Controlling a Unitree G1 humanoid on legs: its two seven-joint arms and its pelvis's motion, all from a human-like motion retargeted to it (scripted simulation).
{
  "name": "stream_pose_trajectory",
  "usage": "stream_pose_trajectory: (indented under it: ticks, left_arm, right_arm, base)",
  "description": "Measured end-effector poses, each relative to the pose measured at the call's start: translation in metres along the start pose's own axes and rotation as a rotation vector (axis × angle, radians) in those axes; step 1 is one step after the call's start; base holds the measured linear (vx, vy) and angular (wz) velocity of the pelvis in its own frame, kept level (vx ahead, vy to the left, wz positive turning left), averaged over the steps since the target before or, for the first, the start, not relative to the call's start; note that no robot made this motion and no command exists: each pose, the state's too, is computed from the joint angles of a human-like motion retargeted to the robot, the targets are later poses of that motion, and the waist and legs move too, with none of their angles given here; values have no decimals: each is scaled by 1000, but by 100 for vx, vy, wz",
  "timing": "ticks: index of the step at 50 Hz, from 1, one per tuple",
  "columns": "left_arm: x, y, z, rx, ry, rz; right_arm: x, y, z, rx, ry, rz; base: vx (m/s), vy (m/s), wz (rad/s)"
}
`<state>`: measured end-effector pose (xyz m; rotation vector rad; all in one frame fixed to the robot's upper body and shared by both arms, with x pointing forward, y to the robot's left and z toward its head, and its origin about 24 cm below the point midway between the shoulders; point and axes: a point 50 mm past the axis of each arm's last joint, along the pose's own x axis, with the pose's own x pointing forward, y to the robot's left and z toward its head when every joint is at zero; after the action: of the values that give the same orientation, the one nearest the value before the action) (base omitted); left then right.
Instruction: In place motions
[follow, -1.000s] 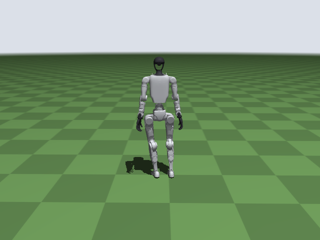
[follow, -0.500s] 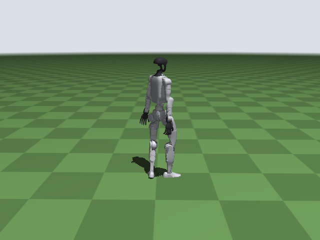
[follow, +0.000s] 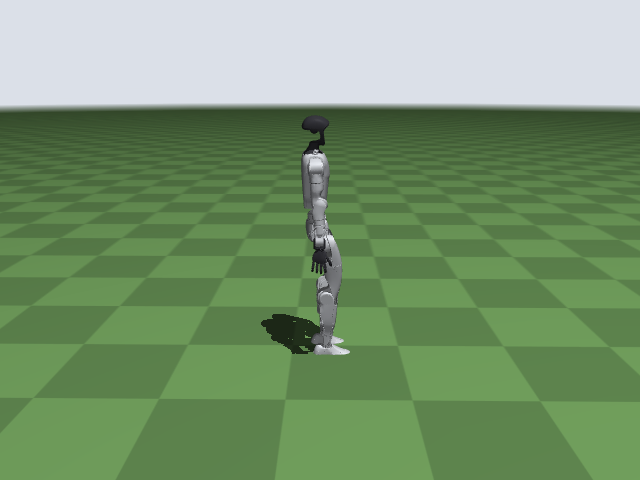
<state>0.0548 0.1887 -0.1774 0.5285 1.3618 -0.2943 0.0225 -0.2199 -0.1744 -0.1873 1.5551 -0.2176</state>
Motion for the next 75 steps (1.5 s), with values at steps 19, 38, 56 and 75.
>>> stream_pose_trajectory:
  ticks: [19, 38, 56, 75]
  left_arm:
    - [-5, -5, -38, -249, 103, 103]
    - [-9, -26, -47, -334, 154, 153]
    - [-11, -26, -64, -264, 247, 27]
    - [-10, -1, -61, -383, 235, 175]
  right_arm:
    - [0, 3, -7, -31, 30, 102]
    - [-2, 7, -43, -100, 171, 156]
    - [1, -12, -27, 23, 99, 117]
    - [0, 13, -16, -302, 28, 164]
  base:
    - [0, -2, -4]
    - [-16, 14, 206]
    - [-6, 30, 135]
    - [6, -2, 106]
